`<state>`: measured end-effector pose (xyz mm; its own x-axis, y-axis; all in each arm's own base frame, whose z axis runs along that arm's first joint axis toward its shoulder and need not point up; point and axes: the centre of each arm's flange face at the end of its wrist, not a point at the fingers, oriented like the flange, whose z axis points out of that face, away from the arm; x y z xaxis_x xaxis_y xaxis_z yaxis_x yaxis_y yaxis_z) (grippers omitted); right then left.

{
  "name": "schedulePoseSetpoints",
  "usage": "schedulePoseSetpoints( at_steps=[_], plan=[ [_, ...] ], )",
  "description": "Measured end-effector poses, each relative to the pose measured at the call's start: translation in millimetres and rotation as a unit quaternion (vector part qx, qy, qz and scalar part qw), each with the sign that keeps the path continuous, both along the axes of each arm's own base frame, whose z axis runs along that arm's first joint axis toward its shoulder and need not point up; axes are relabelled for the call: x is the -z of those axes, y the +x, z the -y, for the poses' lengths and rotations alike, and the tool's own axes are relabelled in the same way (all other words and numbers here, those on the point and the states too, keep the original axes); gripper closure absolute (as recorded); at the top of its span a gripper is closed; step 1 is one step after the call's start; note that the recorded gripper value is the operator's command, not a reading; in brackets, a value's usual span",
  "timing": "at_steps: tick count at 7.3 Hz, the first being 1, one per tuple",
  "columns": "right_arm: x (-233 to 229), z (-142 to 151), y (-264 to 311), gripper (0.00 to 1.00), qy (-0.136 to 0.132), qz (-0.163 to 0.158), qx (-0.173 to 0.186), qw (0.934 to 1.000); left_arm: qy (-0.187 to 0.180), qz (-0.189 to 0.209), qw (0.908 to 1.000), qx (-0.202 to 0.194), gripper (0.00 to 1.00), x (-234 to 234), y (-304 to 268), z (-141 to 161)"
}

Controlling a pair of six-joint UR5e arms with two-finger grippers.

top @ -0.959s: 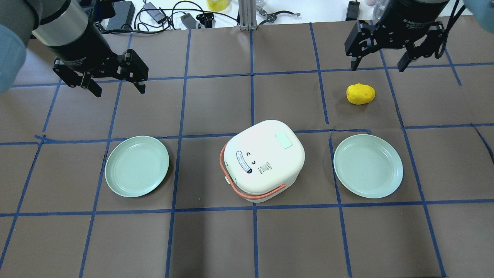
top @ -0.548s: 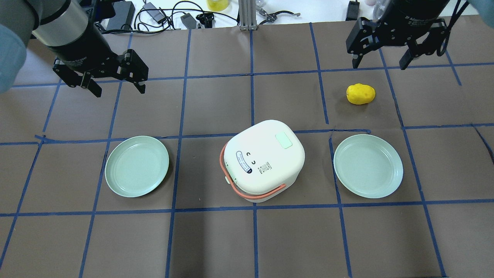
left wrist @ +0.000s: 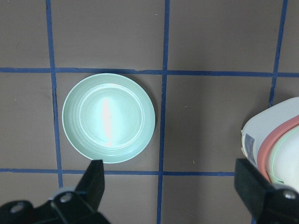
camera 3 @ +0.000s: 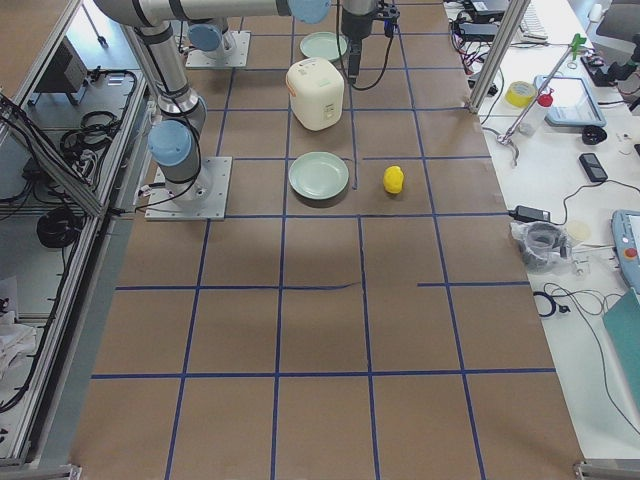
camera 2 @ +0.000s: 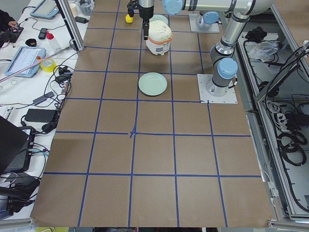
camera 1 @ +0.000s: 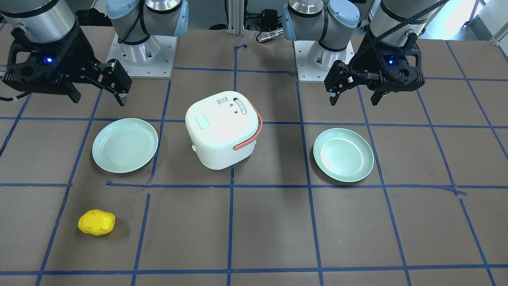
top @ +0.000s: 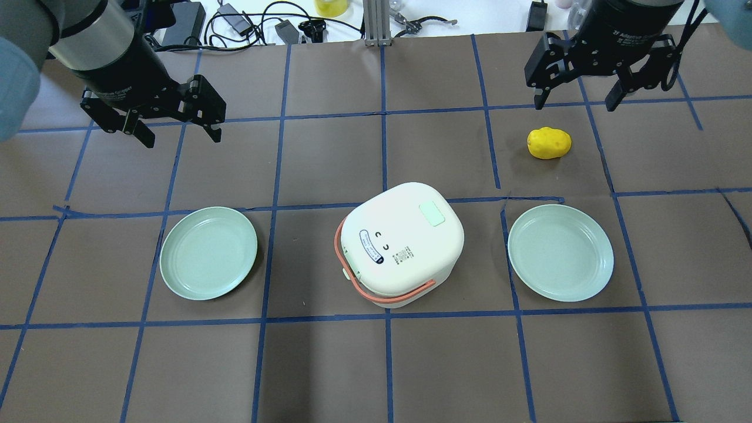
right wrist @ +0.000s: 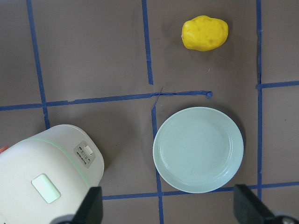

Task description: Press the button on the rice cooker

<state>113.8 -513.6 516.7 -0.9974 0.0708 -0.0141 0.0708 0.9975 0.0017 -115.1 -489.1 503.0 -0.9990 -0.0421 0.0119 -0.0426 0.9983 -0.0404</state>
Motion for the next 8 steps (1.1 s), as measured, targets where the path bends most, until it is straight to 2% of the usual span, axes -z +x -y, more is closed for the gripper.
schedulePoseSetpoints(
  at_steps=[1, 3, 4, 8],
  plan=[
    [1, 1, 1, 0.62, 0.0, 0.001, -0.003, 1.0, 0.0, 0.0, 1.0, 0.0, 0.0, 0, 0, 0],
    [2, 1, 2, 0.93, 0.0, 0.007, -0.003, 1.0, 0.0, 0.0, 1.0, 0.0, 0.0, 0, 0, 0],
    [2, 1, 5, 1.0, 0.001, 0.017, -0.002, 0.9998, 0.0, 0.0, 1.0, 0.0, 0.0, 0, 0, 0],
    [15, -4, 39, 1.0, 0.02, 0.031, -0.016, 0.9992, 0.0, 0.0, 1.0, 0.0, 0.0, 0, 0, 0]
  ],
)
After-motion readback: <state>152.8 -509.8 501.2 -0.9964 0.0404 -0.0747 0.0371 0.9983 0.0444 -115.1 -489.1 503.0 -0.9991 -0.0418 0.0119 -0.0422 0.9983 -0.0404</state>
